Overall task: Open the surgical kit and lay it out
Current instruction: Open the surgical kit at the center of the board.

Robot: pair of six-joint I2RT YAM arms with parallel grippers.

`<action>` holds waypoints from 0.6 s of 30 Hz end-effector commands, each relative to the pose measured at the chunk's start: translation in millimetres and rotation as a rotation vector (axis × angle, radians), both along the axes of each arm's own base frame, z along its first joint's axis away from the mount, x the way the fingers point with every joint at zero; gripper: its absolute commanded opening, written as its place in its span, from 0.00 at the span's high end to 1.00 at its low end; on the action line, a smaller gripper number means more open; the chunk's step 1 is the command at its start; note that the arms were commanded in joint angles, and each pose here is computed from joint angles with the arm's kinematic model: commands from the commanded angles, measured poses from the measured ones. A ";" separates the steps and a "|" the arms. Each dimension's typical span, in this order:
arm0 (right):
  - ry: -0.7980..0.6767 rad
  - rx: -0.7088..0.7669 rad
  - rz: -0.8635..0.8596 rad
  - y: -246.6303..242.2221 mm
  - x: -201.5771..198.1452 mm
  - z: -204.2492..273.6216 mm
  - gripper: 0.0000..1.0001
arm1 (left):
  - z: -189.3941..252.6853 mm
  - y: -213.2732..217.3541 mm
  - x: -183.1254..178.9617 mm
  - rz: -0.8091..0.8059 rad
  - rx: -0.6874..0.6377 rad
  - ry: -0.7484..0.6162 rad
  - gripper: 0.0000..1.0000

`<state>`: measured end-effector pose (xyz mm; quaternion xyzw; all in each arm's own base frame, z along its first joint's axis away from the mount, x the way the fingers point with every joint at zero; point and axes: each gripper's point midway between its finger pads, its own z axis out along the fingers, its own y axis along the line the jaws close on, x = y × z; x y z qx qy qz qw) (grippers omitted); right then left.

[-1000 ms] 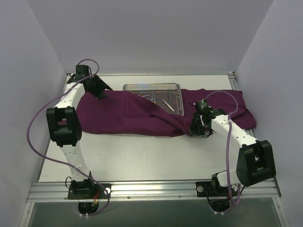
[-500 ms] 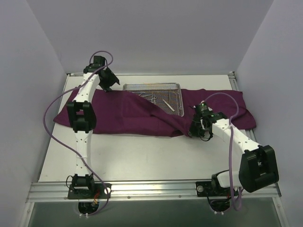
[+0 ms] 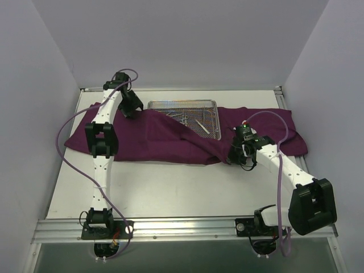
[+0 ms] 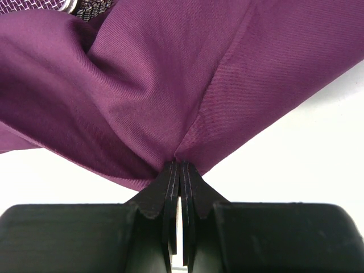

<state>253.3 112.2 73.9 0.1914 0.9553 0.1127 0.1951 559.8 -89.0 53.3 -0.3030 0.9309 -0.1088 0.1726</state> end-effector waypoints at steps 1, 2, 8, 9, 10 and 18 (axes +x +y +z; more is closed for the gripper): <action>-0.003 -0.016 -0.003 -3.4 -4.4 4.1 1.00 | 6.0 -1.5 -0.5 -0.033 -0.011 -0.006 0.32; -0.004 -0.017 0.000 -3.0 -4.5 4.4 1.00 | 9.4 -1.7 2.5 -0.032 -0.017 -0.019 0.34; 0.000 -0.020 0.003 -3.9 -5.3 4.8 1.00 | 20.2 -4.1 5.6 -0.048 -0.038 -0.054 0.69; -0.002 -0.021 0.003 -4.1 -4.8 5.2 1.00 | 14.4 -3.1 4.1 -0.046 -0.042 -0.046 0.85; -0.005 -0.022 0.006 -3.7 -3.5 7.0 1.00 | 23.0 -2.5 4.2 -0.052 -0.043 -0.065 0.92; -0.004 -0.052 0.014 -9.9 9.4 18.8 1.00 | 74.9 14.8 -14.6 -0.132 0.047 -0.146 0.98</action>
